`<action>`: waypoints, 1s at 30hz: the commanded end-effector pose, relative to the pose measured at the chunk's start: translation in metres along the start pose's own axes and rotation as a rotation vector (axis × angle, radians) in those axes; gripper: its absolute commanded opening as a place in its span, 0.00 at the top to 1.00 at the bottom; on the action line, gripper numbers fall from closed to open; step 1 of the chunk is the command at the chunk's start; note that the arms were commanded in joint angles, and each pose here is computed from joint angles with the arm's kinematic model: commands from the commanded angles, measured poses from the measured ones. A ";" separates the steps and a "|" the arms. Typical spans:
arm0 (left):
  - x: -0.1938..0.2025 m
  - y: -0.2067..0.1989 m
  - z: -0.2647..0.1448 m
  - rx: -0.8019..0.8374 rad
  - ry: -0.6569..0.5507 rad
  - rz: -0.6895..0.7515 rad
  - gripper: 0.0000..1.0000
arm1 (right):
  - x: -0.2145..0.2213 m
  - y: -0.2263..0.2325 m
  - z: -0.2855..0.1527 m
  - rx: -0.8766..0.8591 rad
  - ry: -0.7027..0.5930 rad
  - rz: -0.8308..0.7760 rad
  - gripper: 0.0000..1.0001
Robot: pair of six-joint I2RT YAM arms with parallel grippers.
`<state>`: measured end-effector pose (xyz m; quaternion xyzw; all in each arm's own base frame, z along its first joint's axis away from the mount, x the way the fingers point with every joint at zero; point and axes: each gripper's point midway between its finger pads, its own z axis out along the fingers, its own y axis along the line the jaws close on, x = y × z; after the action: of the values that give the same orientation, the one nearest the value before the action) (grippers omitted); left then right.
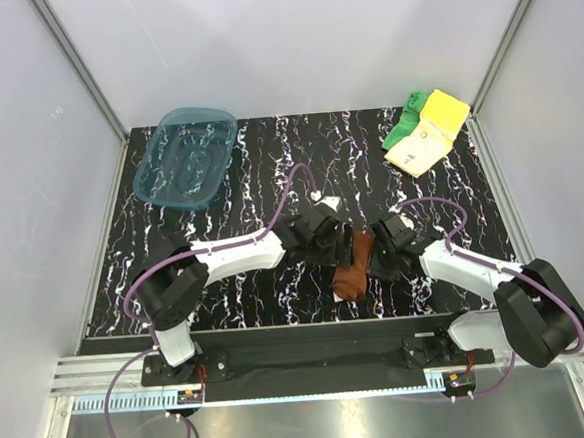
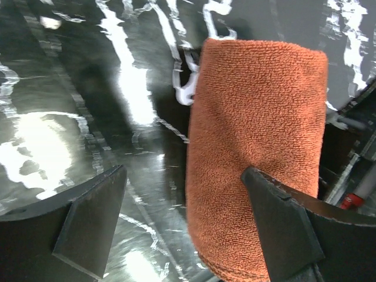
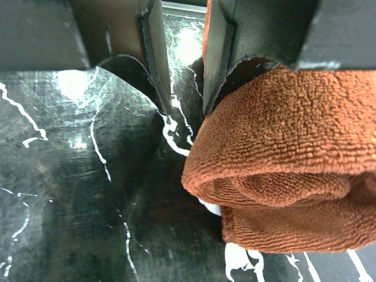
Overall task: Roll the towels
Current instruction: Roll the towel
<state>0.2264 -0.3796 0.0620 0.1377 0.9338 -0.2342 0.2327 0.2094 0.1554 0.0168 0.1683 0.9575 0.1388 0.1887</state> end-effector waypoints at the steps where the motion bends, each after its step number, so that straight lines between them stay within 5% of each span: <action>1: -0.006 -0.044 -0.005 0.226 -0.026 -0.014 0.13 | -0.006 0.005 -0.002 -0.032 -0.032 0.031 0.63; 9: 0.004 -0.016 0.010 0.326 -0.042 -0.144 0.13 | -0.007 0.010 0.000 -0.050 -0.025 0.031 0.63; 23: -0.019 0.084 0.004 -0.012 -0.125 -0.206 0.11 | -0.015 0.022 0.000 -0.064 -0.018 0.011 0.65; 30: -0.040 0.069 -0.008 0.144 -0.200 -0.153 0.06 | -0.017 0.027 0.001 -0.066 -0.015 0.009 0.66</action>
<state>0.2787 -0.3136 0.0395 0.0314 0.9195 -0.2891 0.2645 0.2180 0.1652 0.0184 0.1691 0.9554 0.1553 0.1858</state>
